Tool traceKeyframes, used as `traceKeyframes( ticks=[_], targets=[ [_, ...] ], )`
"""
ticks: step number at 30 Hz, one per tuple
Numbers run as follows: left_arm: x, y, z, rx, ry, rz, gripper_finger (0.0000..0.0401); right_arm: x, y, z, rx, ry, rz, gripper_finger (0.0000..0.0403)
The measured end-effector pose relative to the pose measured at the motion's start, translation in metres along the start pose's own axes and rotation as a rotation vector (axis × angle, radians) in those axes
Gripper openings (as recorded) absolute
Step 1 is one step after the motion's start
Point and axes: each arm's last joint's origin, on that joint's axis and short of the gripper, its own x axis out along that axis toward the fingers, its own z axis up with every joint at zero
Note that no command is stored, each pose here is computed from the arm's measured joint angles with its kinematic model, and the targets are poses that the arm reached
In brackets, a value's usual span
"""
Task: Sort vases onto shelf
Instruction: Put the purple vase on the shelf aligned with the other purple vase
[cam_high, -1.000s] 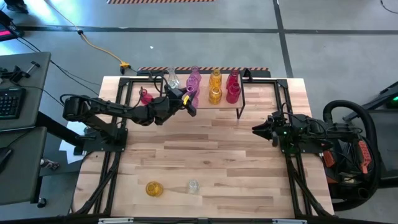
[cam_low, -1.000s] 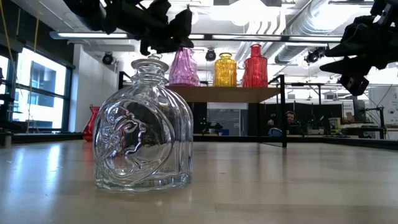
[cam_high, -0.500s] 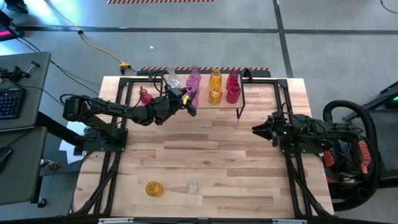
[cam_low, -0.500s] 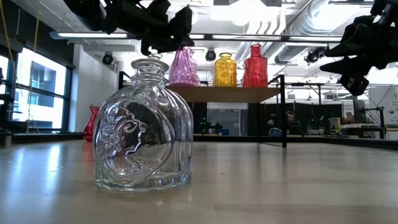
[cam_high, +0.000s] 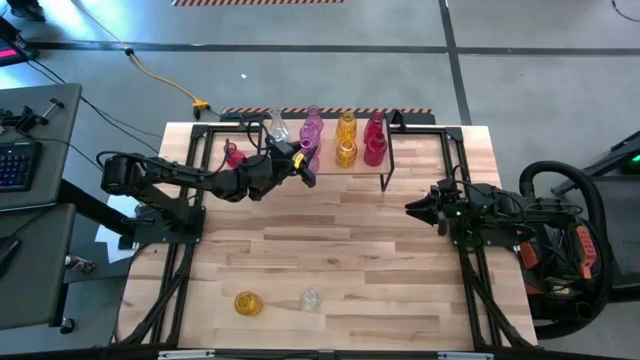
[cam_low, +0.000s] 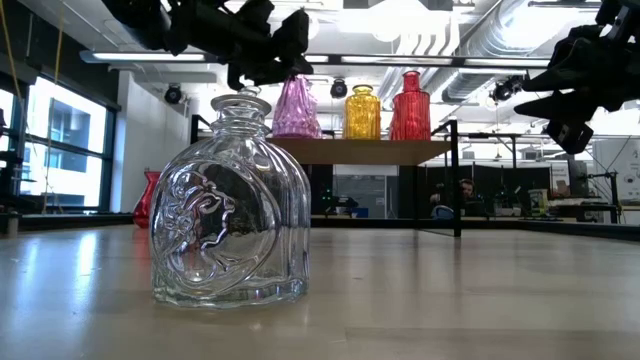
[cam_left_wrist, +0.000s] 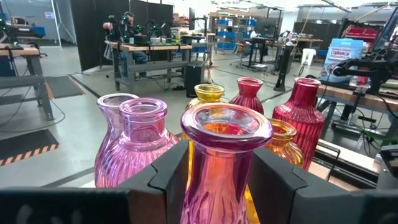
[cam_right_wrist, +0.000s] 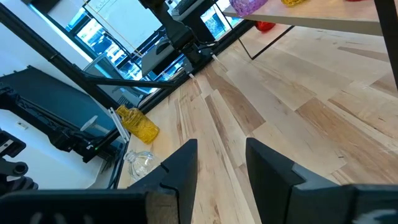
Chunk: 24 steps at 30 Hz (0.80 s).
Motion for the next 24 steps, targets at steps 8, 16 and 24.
traceKeyframes(
  ticks=[8,16,24],
  targets=[
    [-0.0001,-0.0001,0.0,0.005,0.0,0.0,0.0141,0.0,0.0,0.0,0.0,0.0,0.0,0.0117],
    [-0.0001,-0.0001,0.0,0.023,0.0,0.0,0.0169,0.0,0.0,0.0,0.0,0.0,0.0,0.0117],
    [-0.0011,0.0012,0.0018,0.035,-0.006,0.027,0.0215,0.0,0.0,0.0,0.0,0.0,0.0,0.0117]
  ],
)
